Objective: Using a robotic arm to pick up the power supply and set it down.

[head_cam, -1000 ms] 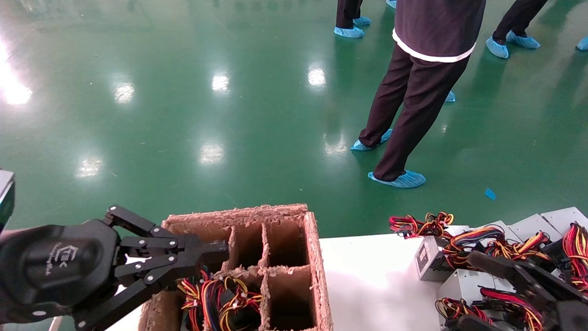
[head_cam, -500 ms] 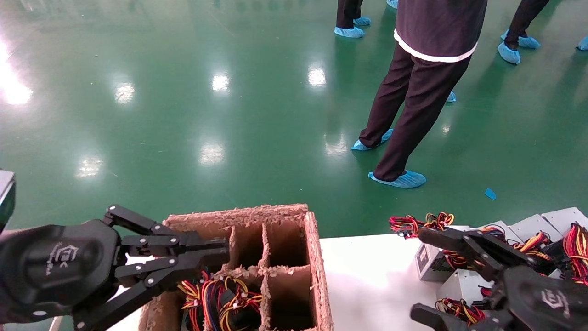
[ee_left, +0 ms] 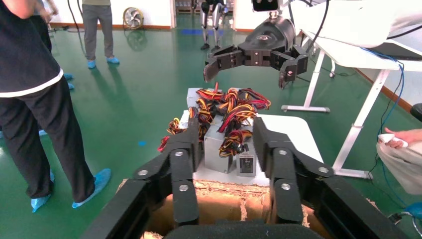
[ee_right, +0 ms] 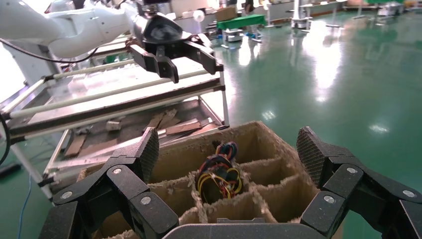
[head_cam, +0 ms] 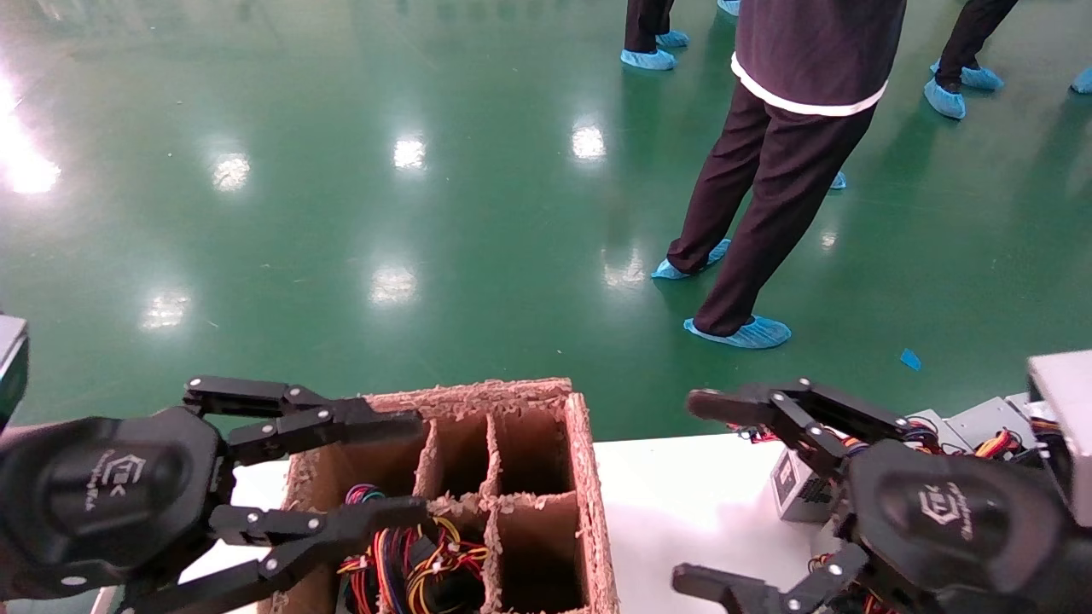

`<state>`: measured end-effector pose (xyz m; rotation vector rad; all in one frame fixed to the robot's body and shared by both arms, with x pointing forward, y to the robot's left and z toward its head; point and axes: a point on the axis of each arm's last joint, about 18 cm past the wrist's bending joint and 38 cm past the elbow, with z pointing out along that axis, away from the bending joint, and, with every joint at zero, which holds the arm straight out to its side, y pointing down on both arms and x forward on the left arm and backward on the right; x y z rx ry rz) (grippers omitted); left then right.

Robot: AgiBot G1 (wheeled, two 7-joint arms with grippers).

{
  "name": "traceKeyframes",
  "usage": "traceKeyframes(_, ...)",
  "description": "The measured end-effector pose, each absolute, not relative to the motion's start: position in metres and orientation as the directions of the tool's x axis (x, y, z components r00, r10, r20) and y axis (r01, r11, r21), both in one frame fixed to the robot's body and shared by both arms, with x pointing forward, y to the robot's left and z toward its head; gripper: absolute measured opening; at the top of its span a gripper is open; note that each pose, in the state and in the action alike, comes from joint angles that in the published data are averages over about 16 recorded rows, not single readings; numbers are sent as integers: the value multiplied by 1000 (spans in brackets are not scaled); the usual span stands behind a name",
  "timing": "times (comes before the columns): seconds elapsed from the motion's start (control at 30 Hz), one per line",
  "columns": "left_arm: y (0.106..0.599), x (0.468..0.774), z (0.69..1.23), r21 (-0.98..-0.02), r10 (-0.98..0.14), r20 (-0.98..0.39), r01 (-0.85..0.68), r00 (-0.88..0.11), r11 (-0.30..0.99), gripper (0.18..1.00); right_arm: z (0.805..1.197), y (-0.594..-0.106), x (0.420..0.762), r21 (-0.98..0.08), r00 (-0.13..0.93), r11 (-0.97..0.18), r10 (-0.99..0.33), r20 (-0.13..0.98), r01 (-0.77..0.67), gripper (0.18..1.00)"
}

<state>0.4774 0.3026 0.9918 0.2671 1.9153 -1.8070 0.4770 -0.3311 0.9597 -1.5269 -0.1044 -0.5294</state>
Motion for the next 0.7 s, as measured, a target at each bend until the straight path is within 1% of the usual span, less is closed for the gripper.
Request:
traceKeyframes(0.37,303,477,992,-881,-187,-473,462,-861,104,628,990,-304,475,-881,862,-107,-183,472,460,1001)
traceKeyframes(0.53,303,477,992,-881,-187,-473,461,-861,104,750,995,-299,475,-873,857,-120,-169,488,473,1001)
traceKeyframes(0.7,303,477,992,-881,-187,-473,461,-861,104,840,995,-299,475,-871,855,-123,-167,490,475,1001)
